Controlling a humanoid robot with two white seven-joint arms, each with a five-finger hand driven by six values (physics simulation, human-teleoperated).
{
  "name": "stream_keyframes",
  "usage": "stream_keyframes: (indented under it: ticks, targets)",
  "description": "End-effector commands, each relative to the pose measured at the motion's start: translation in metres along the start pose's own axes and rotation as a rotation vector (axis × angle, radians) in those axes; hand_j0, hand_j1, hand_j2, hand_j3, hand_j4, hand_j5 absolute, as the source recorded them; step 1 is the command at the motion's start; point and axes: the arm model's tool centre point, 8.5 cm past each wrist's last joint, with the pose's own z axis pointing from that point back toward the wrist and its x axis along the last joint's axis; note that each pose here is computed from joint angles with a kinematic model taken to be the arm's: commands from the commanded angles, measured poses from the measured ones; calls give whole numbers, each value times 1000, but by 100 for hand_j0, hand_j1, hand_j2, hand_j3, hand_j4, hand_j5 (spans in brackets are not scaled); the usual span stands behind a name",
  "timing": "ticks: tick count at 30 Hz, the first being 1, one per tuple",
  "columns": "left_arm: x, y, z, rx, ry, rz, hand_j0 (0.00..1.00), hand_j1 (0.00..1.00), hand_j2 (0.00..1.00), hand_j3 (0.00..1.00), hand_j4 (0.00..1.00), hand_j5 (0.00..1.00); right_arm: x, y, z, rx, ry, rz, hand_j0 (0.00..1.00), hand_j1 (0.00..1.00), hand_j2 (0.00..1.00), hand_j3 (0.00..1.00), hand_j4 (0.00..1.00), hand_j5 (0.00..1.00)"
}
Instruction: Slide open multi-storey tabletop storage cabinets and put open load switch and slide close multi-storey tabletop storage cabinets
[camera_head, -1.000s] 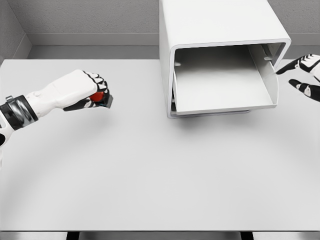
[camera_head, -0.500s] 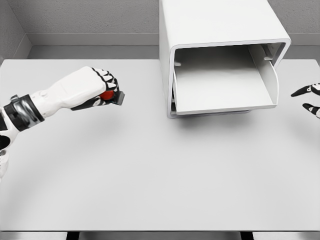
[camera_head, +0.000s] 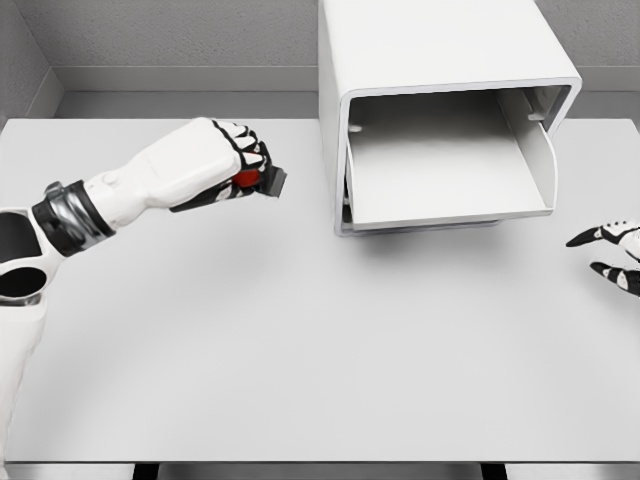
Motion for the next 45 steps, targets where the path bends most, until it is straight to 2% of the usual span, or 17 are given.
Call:
stream_keyframes:
  ticks: [1, 4, 6, 8, 13, 29, 31, 45]
  targets:
    - [3, 0, -4, 17, -8, 16, 33, 33, 33, 33, 33, 33, 11, -1, -6, 1, -37, 13, 61, 61, 61, 61, 61, 61]
    - [5, 4, -9, 36, -16, 16, 33, 33, 33, 33, 33, 33, 29, 4, -10, 9, -90, 10, 61, 61, 61, 61, 61, 61]
    - [5, 4, -10, 39, -17, 16, 33, 33, 33, 33, 33, 33, 48, 13, -10, 26, -141, -4, 61, 61, 61, 61, 61, 61]
    - [9, 3, -15, 47, -26, 24, 33, 33, 33, 33, 33, 33, 63, 14, -13, 25, -187, -4, 61, 61, 61, 61, 61, 61]
    - [15, 1, -24, 66, -44, 43, 33, 33, 33, 33, 33, 33, 85, 15, -18, 23, -253, -8, 61, 61, 61, 61, 61, 61]
    - [41, 3, -59, 106, -129, 63, 33, 33, 33, 33, 33, 33, 84, 17, -17, 18, -248, -14, 63, 63, 63, 63, 63, 63]
    - [42, 3, -60, 107, -129, 63, 33, 33, 33, 33, 33, 33, 86, 23, -17, 13, -249, -32, 63, 63, 63, 63, 63, 63]
    - [57, -1, -81, 123, -160, 83, 34, 34, 34, 34, 34, 34, 85, 24, -16, 13, -243, -35, 63, 63, 63, 63, 63, 63]
